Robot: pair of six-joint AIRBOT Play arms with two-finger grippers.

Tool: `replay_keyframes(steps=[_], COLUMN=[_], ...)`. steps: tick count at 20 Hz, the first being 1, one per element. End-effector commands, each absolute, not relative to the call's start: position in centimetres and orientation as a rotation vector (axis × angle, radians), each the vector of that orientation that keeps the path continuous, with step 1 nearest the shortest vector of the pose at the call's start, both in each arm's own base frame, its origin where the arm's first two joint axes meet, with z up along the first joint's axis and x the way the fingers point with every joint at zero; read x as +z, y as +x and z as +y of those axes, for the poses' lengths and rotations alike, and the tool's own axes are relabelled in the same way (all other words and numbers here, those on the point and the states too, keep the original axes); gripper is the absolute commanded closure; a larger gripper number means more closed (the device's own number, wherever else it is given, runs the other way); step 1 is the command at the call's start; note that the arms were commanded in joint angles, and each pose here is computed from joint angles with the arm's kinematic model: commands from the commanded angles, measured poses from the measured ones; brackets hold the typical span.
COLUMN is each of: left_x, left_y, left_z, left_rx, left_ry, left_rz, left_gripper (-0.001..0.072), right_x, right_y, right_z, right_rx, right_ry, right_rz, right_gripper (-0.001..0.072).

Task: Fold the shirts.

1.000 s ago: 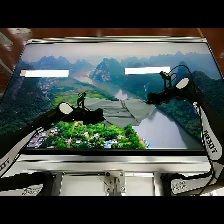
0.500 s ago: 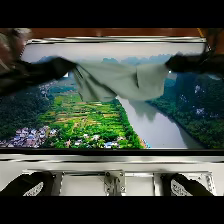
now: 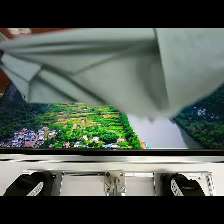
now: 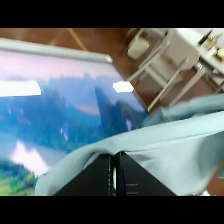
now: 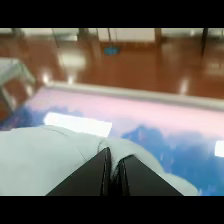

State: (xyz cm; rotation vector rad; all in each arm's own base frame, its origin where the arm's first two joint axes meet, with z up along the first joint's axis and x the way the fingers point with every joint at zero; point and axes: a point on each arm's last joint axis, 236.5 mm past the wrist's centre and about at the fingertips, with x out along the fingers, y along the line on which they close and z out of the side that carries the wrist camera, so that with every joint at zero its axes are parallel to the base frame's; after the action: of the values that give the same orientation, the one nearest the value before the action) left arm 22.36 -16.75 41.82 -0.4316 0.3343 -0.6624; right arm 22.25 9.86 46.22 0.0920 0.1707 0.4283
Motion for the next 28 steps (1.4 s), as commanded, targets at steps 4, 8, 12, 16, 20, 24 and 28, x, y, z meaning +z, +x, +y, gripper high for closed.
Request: replay_keyframes(steps=[4, 8, 12, 16, 20, 24, 28], left_x=[34.3, 27.8, 20.8, 19.3, 19.4, 9.6, -0.2], left_y=[18.0, 18.1, 16.5, 20.1, 29.0, 34.9, 39.6], left_z=[-16.9, -16.8, -18.0, -17.6, -17.2, -18.6, -19.4], left_rx=[-0.671, -0.617, -0.608, -0.528, -0.427, -0.374, -0.273], left_ry=[-0.333, -0.365, -0.446, -0.477, -0.51, -0.404, -0.439], left_rz=[0.679, 0.859, 1.067, 0.976, 0.772, 0.956, 1.096], left_gripper=[0.0674, 0.0673, 0.0674, 0.0674, 0.0673, 0.0673, 0.0673], right_x=[34.2, 27.5, 16.8, 14.4, 13.8, 6.0, -2.1], right_y=[16.3, 16.8, 14.5, 18.6, 28.0, 34.2, 41.2], right_z=[6.6, 6.3, 9.1, 5.8, 5.5, 6.5, 5.3], right_rx=[0.276, 0.232, 0.333, 0.159, 0.134, 0.166, 0.098], right_ry=[0.083, 0.183, 0.315, 0.298, 0.376, 0.438, 0.489], right_rz=[0.736, 0.942, 1.269, 1.179, 1.033, 1.188, 1.166], right_gripper=[0.0655, 0.0655, 0.0655, 0.0656, 0.0656, 0.0655, 0.0654])
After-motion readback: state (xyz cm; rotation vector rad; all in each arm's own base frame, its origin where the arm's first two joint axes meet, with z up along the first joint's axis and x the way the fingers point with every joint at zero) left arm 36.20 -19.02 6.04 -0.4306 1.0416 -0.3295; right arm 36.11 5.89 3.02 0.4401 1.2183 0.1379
